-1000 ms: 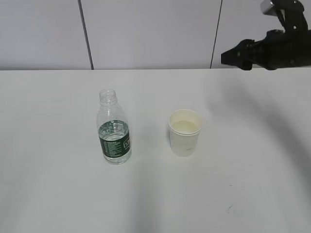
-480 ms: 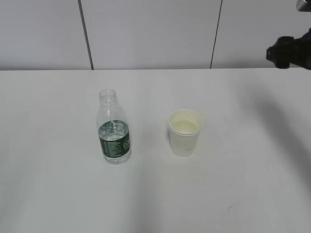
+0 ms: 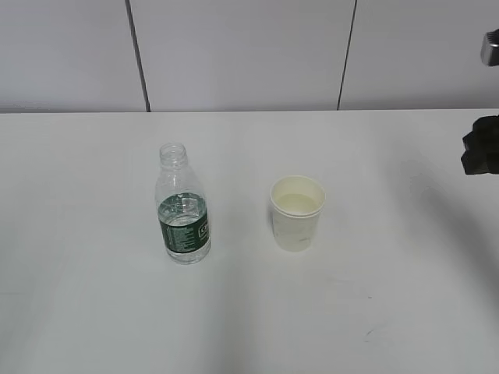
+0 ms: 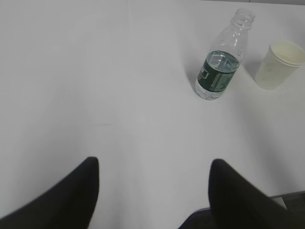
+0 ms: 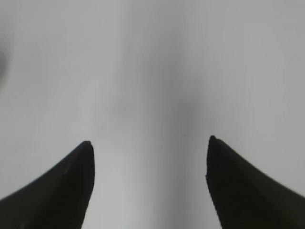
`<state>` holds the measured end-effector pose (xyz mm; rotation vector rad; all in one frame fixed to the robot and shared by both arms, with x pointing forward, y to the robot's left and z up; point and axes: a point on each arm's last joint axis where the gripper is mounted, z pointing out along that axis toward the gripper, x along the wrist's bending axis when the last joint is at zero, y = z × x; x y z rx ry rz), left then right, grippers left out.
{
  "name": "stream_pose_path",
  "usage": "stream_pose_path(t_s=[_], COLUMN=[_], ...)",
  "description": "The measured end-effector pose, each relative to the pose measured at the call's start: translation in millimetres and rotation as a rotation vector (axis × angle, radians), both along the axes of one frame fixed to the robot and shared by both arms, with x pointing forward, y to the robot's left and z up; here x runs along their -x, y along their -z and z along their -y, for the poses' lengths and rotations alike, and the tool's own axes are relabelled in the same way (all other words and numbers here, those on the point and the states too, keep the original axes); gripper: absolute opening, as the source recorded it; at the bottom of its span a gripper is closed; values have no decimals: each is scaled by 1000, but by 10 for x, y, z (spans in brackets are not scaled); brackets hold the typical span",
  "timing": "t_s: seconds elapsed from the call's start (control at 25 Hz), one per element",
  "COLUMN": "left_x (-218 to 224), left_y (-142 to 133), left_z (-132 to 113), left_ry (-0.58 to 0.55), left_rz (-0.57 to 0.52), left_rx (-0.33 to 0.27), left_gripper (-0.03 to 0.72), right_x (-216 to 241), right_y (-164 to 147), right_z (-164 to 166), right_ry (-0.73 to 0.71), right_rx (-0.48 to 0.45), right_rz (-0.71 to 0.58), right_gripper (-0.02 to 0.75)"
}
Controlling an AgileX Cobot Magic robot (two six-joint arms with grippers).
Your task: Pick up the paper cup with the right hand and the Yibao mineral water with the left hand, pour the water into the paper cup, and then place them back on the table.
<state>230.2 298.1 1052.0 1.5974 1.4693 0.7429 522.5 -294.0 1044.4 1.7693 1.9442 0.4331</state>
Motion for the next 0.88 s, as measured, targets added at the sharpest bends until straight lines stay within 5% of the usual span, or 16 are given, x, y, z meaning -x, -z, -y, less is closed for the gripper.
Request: stream_pose_path(t_s=[0.48, 0.88], left_x=[0, 0], left_y=[0, 0], left_z=[0, 0], left_ry=[0, 0], left_rz=[0, 0], left_rx=[0, 0], left_gripper=[449, 449], right_x=[881, 1660], right_y=[-569, -411], right_z=[-57, -35], right_ry=[-116, -126], right_rx=[-56, -74], right_rz=[-13, 66], right_gripper=[568, 568])
